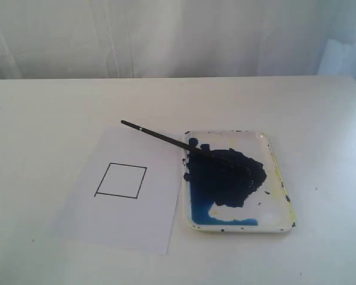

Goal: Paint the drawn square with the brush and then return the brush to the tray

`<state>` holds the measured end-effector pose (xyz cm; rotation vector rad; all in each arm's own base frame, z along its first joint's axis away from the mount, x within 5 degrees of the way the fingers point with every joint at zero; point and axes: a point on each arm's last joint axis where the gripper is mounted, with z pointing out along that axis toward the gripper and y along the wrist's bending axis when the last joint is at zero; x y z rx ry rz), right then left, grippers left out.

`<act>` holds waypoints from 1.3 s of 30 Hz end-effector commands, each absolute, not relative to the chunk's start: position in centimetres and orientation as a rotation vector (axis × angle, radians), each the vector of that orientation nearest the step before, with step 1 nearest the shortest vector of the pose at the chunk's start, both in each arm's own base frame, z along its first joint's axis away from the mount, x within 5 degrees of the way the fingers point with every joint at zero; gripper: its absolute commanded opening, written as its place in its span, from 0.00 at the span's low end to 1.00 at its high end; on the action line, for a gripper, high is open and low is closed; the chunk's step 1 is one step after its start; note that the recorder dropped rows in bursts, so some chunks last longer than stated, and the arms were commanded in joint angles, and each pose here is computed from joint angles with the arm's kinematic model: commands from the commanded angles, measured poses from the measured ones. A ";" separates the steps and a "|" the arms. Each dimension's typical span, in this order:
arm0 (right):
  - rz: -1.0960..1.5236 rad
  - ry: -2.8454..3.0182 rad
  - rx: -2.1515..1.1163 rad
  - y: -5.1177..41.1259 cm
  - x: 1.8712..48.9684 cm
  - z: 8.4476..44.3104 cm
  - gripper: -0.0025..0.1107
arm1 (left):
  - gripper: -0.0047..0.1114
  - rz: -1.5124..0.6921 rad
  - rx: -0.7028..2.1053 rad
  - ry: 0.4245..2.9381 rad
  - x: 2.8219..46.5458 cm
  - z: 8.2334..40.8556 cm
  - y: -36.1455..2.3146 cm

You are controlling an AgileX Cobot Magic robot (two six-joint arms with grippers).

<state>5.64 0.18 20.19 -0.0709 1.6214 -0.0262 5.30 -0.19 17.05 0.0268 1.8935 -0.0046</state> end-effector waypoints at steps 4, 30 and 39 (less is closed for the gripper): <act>-0.029 1.616 -0.074 0.2 5.6 20.1 0.02 | 0.04 -0.008 0.023 1.893 5.3 17.0 -0.2; 0.102 1.324 0.064 0.0 5.4 22.7 0.02 | 0.04 -0.266 -0.266 1.599 5.7 19.7 -0.1; 0.164 1.346 0.103 0.1 4.6 25.8 0.02 | 0.04 -0.283 -0.237 1.609 4.3 24.9 -0.4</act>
